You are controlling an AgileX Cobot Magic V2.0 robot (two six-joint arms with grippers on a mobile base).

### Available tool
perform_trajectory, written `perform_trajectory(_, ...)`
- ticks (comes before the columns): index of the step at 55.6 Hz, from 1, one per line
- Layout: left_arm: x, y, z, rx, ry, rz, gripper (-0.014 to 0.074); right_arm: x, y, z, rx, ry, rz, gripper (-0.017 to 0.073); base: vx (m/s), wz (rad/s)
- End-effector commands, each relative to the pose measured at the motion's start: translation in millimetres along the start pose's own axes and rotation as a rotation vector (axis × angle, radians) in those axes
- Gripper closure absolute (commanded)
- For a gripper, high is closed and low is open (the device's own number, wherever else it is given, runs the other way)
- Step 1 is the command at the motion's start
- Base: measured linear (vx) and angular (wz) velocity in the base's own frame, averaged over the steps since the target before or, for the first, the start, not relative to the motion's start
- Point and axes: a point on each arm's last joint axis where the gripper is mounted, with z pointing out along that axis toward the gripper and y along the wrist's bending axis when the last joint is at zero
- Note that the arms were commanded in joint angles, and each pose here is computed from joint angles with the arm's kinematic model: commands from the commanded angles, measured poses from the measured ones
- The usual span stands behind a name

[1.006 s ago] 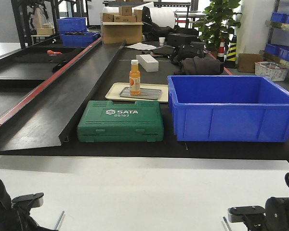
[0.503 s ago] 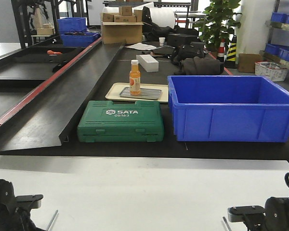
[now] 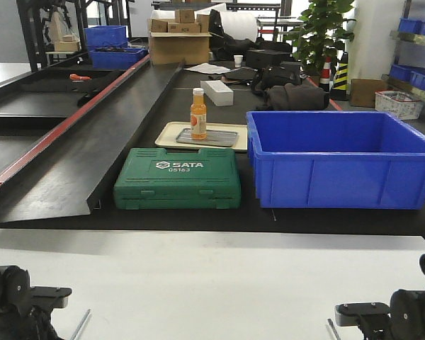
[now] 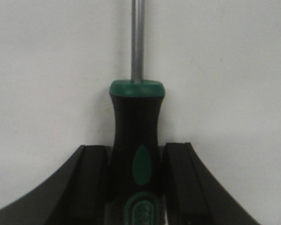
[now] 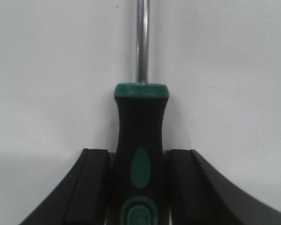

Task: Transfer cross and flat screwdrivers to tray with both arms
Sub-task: 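Close left and right grippers around each screwdriver handle, then lift both screwdrivers upright off the table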

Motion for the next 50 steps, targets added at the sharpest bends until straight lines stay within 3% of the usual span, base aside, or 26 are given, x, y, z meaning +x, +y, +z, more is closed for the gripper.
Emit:
perform_trajectory(1,2.1,-0.8,-6.6,-0.021,0.012,0.026,0.0587,-5.1,1.3,-9.5,-0.011,-0.038,0.015,0.0559,0.00,0.00)
perform_trajectory(11,2.3,1.0,-6.7,-0.039,0.015,0.049,0.0510,-4.5,1.3,-9.5,-0.012,-0.031,0.015,0.0559,0.00,0.00)
perform_trajectory(24,1.8,0.8,-6.7,-0.038,0.009,0.050,0.0305,-4.2,1.4,-9.4,-0.012,-0.028,0.015,0.0559,0.00,0.00)
perform_trajectory(31,2.7,1.0,-5.9,-0.038,0.012,0.059,0.0250,-4.6,1.3,-9.5,-0.012,-0.032,0.015,0.0559,0.00,0.00)
perform_trajectory(40,12.3,3.2,4.7,-0.051,0.051,0.088,0.0288,-4.6,1.4,-9.5,-0.012,-0.033,0.017,0.0559,0.00,0.00)
perform_trajectory(47,25.2,5.2,25.5,-0.052,0.127,0.086,0.0380,-4.7,1.4,-9.5,-0.012,-0.034,0.017,0.0559,0.00,0.00)
perform_trajectory(50,30.9,6.0,33.0,-0.052,0.155,0.081,0.0462,-4.6,1.4,-9.5,-0.012,-0.032,0.017,0.0559,0.00,0.00)
